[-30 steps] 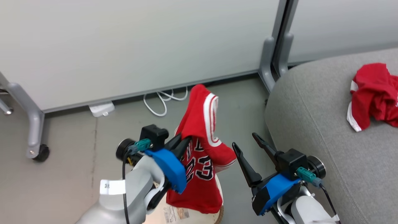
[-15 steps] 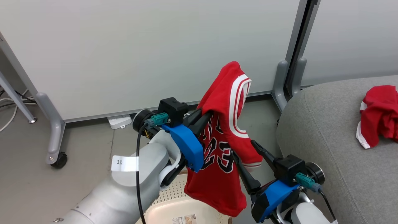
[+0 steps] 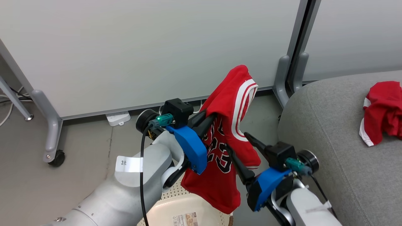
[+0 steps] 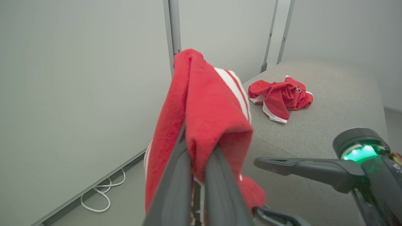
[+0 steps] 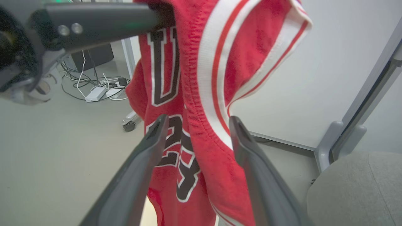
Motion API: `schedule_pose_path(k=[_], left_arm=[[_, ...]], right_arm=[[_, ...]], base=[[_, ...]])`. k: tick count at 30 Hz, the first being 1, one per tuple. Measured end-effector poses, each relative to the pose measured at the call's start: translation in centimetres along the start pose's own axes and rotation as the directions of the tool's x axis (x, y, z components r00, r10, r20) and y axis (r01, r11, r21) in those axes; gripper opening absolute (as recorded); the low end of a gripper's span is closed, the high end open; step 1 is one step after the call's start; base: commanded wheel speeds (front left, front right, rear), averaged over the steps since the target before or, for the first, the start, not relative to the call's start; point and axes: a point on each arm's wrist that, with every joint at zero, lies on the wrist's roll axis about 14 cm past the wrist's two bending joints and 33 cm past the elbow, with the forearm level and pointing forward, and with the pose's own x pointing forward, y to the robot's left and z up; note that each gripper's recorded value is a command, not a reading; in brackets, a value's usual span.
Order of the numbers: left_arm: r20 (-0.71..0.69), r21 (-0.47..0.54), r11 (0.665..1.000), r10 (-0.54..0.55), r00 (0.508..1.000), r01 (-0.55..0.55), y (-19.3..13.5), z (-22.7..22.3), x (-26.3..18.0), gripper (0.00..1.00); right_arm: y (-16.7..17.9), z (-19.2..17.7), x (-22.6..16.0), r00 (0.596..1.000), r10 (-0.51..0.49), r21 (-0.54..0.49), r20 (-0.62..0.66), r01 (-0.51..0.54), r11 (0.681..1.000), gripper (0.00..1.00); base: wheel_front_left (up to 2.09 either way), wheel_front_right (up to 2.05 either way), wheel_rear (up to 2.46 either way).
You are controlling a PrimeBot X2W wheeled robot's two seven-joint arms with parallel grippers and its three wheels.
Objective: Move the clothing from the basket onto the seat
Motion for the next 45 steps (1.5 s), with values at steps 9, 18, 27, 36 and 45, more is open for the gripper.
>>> schedule_pose_path(k=[9,18,27,36,45], left_arm=[[-0.008,-0.021,1.000,-0.010,1.000,0.009,-0.4,-0.6,0.2,0.00],[-0.002,-0.024,0.999,-0.023,1.000,0.023,-0.6,-0.4,0.6,0.00],[0.009,-0.013,1.000,-0.025,1.000,0.025,-0.5,0.1,0.6,0.00],[0.018,-0.008,0.999,-0.032,0.999,0.033,-0.9,0.5,0.8,0.00],[0.023,-0.008,1.000,-0.030,0.999,0.030,-0.9,0.8,0.8,0.00]], right_arm=[[-0.2,-0.9,2.7,0.996,0.035,0.010,-0.076,-0.034,0.999,1.00],[0.0,-2.3,4.1,0.988,0.064,0.053,-0.141,-0.057,0.997,0.13],[0.9,-2.2,4.2,0.987,0.096,0.074,-0.131,-0.087,0.993,0.00],[0.5,-2.0,3.8,0.989,0.086,0.075,-0.121,-0.078,0.994,0.00],[0.2,-1.7,3.9,0.990,0.083,0.065,-0.114,-0.076,0.995,0.00]], base=[[0.00,0.00,0.00],[0.00,0.00,0.00],[0.00,0.00,0.00],[0.00,0.00,0.00],[0.00,0.00,0.00]])
